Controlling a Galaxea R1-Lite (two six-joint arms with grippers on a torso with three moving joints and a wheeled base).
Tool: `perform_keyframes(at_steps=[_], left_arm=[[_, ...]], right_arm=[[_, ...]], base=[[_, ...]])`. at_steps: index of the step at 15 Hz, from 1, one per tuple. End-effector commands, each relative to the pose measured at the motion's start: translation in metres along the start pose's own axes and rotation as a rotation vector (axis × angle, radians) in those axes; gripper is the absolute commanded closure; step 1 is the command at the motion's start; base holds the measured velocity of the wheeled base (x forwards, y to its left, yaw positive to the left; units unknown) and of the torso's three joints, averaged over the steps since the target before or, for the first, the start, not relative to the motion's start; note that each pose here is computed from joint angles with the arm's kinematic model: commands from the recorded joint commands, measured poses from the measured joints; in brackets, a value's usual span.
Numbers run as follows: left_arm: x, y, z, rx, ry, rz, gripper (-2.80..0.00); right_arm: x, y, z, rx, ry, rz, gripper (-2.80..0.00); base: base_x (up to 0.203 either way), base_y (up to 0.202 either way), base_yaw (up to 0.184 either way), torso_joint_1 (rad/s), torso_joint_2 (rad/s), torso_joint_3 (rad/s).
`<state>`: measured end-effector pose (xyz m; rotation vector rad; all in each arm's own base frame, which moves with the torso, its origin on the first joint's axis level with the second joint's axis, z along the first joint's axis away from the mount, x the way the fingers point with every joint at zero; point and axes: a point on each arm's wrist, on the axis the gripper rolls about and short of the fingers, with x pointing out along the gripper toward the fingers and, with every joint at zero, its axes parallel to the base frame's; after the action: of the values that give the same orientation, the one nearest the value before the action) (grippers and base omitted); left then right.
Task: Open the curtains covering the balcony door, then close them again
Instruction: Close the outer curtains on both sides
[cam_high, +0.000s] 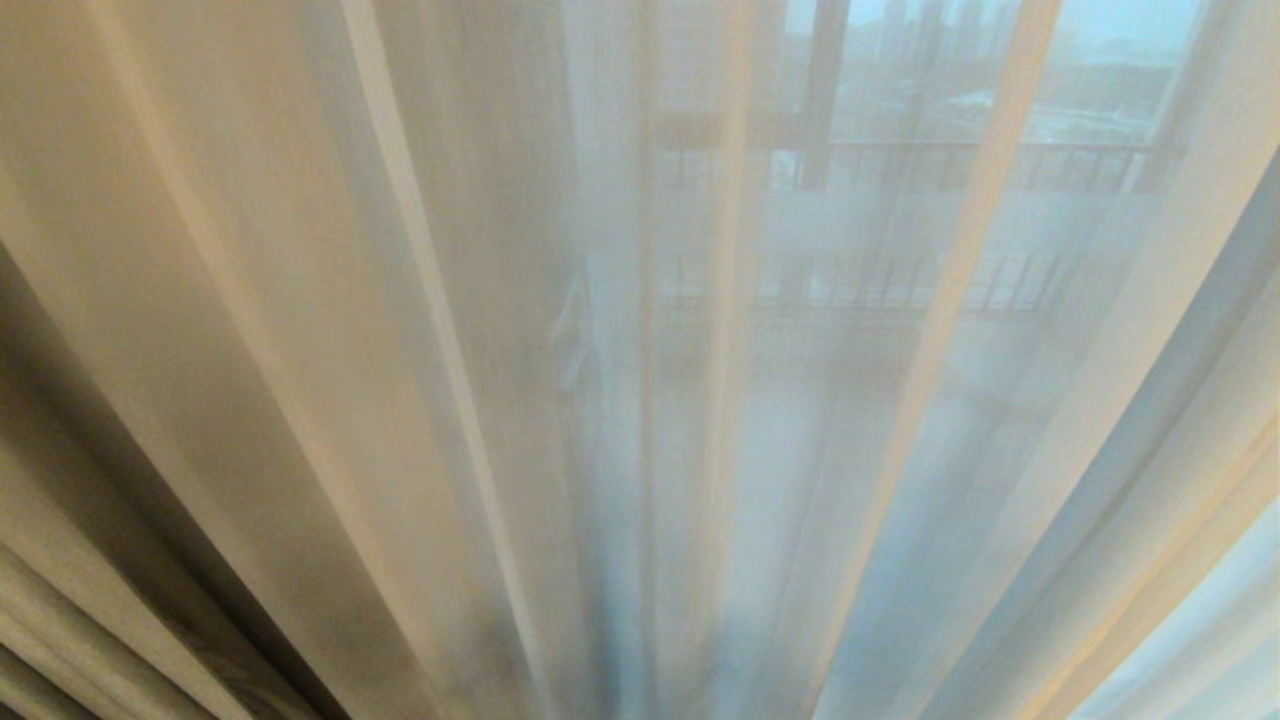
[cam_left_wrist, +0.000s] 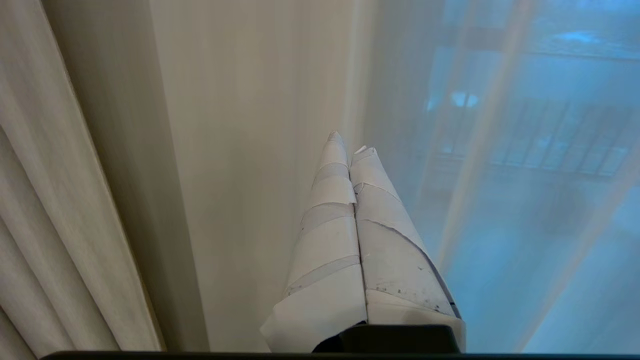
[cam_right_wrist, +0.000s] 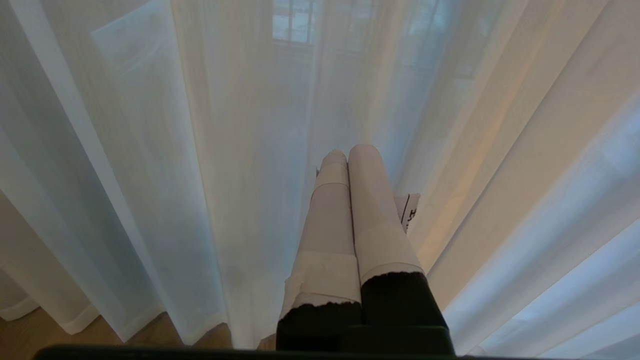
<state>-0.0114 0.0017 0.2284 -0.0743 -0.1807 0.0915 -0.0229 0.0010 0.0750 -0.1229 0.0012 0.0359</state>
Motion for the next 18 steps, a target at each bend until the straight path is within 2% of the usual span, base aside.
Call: perform_keyframes(at_steps=[1,5,6,10,13,18], left_arm=[[0.043,-0.003,0.016,-0.013,0.090,0.053,0.00],[0.080,0.000,0.052,-0.059,0.052,0.181,0.00],[0.086,0.001,0.057,-0.058,0.043,0.219,-2.80],[0.123,0.019,0.080,-0.032,0.026,0.441,-2.80],[0.152,0.046,0.090,-0.009,0.030,0.612,-2.80],[0.205,0.100,0.098,0.000,0.057,0.769,-2.80]], right_arm=[[0.000,0.000,0.000,-0.001,0.001,0.001,0.00],[0.000,0.000,0.000,-0.001,0.001,0.001,0.00],[0.000,0.000,0.000,-0.001,0.001,0.001,0.00],[0.000,0.000,0.000,-0.001,0.001,0.001,0.00],[0.000,0.000,0.000,-0.001,0.001,0.001,0.00],[0.000,0.000,0.000,-0.001,0.001,0.002,0.00]], base=[[0.000,0.000,0.000,0.000,0.00,0.000],[0.000,0.000,0.000,0.000,0.00,0.000],[0.000,0.000,0.000,0.000,0.00,0.000],[0.000,0.000,0.000,0.000,0.00,0.000],[0.000,0.000,0.000,0.000,0.00,0.000],[0.000,0.000,0.000,0.000,0.00,0.000]])
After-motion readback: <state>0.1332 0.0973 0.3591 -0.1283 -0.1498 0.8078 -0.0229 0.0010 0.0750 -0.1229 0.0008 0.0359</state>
